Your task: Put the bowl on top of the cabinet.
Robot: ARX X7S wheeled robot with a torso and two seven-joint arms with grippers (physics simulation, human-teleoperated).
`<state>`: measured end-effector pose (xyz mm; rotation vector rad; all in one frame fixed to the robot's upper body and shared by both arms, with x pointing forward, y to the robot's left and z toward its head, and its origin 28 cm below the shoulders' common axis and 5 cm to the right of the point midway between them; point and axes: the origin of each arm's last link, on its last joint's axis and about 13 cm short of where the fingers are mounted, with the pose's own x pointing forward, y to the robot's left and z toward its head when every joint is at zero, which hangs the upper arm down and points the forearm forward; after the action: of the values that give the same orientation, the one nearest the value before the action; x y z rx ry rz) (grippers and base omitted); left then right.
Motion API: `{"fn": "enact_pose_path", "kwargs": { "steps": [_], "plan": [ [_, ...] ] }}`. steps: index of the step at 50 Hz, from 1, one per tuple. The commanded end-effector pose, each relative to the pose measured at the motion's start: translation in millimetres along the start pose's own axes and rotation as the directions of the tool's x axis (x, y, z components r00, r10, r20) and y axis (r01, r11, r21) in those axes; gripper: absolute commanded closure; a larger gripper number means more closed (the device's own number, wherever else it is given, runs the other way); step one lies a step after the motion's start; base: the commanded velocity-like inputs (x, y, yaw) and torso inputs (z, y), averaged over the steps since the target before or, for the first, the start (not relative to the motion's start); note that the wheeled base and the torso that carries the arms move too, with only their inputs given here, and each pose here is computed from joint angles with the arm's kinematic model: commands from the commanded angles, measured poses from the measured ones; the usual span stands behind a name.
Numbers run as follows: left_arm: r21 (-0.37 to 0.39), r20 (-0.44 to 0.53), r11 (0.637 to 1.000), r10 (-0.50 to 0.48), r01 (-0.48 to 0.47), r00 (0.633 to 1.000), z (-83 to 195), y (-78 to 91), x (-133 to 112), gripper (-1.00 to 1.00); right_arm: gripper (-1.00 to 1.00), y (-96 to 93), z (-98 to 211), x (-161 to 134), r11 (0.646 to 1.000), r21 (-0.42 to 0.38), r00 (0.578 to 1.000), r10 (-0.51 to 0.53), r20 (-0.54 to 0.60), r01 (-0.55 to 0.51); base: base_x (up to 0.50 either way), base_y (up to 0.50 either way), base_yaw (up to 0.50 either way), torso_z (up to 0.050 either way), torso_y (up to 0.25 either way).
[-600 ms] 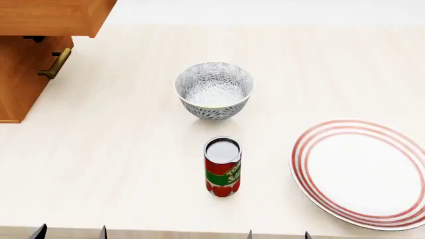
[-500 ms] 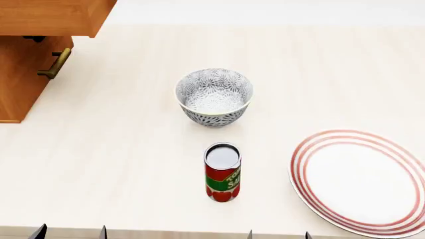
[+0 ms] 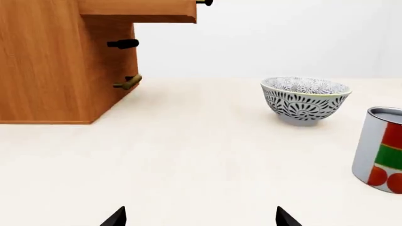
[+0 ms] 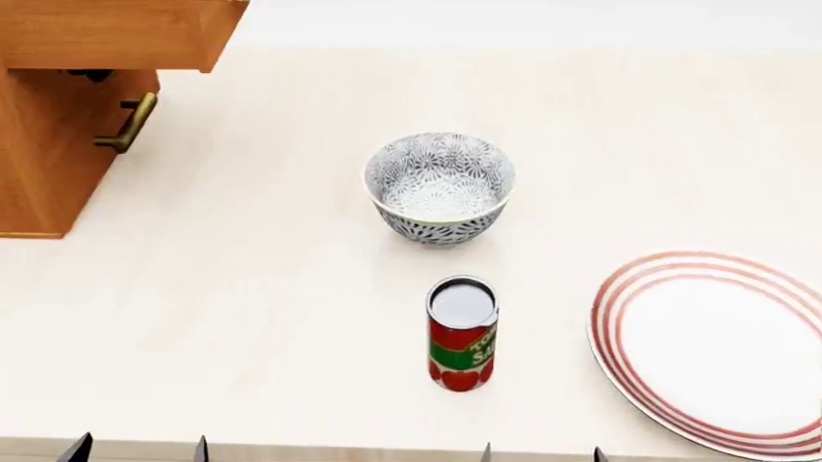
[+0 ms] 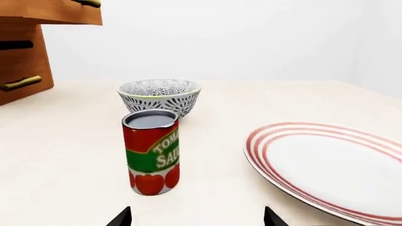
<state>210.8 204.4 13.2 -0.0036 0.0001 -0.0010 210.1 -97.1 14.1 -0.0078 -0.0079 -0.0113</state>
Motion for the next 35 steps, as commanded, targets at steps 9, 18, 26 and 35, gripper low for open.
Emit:
{"fn": "enact_pose_path", "kwargs": {
  "steps": [9,18,26,35],
  "plan": [
    [0.007,-0.003,1.0,-0.004,0.004,1.0,-0.2,0.6,-0.2,-1.0,-1.0,1.2,-0.5,-0.1,1.0,-0.008,1.0,0.01,0.003,-0.01,0.0,0.5,0.0,0.0,0.0],
    [0.006,-0.003,1.0,-0.005,0.005,1.0,-0.1,0.5,-0.4,-1.0,-1.0,1.4,0.5,-0.2,1.0,-0.011,1.0,0.012,0.001,-0.012,0.0,0.5,0.0,0.0,0.0],
    [0.008,-0.004,1.0,-0.005,0.005,1.0,0.1,0.4,-0.6,-1.0,-1.0,1.2,0.0,-0.2,1.0,-0.011,1.0,0.012,0.002,-0.012,0.0,0.5,0.0,0.0,0.0],
    [0.008,-0.005,1.0,-0.006,0.006,1.0,-0.2,0.4,-0.8,-1.0,-1.0,1.4,0.0,-0.8,1.0,-0.012,1.0,0.012,0.003,-0.012,0.0,0.5,0.0,0.0,0.0]
  ]
}}
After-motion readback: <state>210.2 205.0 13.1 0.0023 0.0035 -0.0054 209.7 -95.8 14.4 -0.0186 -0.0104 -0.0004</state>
